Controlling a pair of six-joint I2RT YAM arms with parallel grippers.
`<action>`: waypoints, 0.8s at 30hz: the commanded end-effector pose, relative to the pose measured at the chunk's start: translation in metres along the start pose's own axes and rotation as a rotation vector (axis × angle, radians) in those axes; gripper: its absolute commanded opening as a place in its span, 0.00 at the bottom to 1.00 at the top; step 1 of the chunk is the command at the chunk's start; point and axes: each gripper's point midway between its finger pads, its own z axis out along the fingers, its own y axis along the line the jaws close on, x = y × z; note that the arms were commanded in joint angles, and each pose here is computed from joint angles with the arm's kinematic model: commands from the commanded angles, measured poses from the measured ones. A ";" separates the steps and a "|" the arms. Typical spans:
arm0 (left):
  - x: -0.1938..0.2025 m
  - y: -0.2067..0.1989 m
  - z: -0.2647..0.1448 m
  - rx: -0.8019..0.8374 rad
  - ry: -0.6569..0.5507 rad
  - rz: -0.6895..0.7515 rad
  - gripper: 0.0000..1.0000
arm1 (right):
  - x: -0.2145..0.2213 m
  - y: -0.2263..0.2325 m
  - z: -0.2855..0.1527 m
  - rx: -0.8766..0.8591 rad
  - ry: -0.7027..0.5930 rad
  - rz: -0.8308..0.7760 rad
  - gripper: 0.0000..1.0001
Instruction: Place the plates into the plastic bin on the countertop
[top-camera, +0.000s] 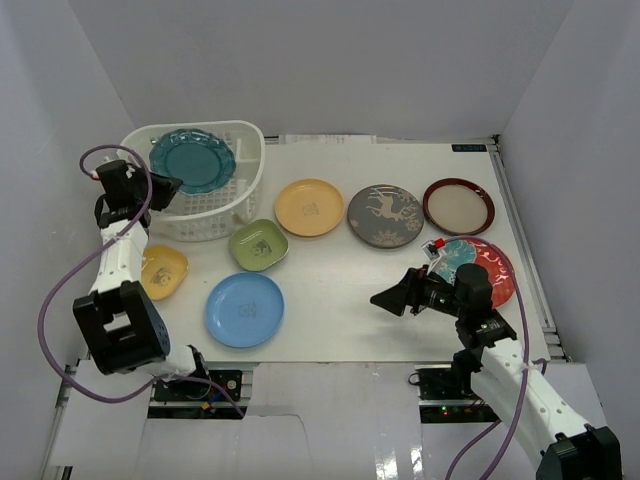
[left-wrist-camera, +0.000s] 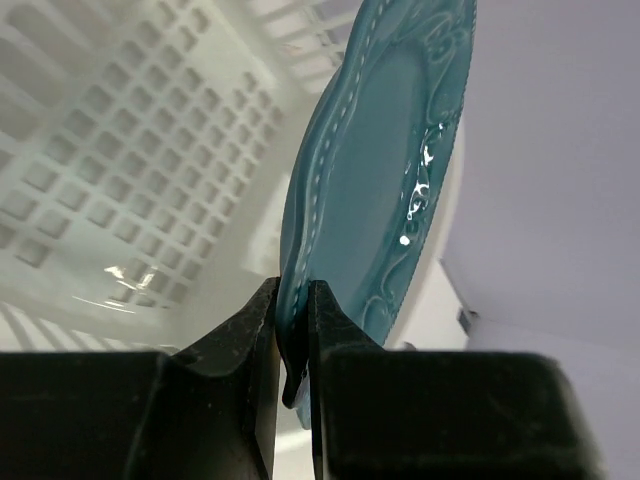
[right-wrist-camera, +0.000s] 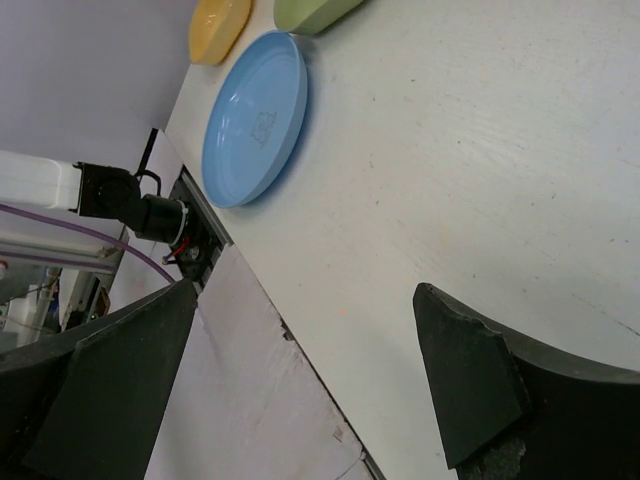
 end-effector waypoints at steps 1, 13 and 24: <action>-0.032 -0.036 0.001 0.052 -0.080 0.086 0.00 | -0.010 0.003 -0.002 0.016 -0.014 -0.068 0.96; -0.015 0.028 0.066 -0.147 0.079 0.129 0.24 | -0.010 -0.009 -0.006 0.082 -0.038 -0.098 0.96; -0.019 0.019 0.057 -0.132 0.063 0.165 0.98 | -0.016 -0.025 -0.004 0.166 -0.058 -0.086 0.99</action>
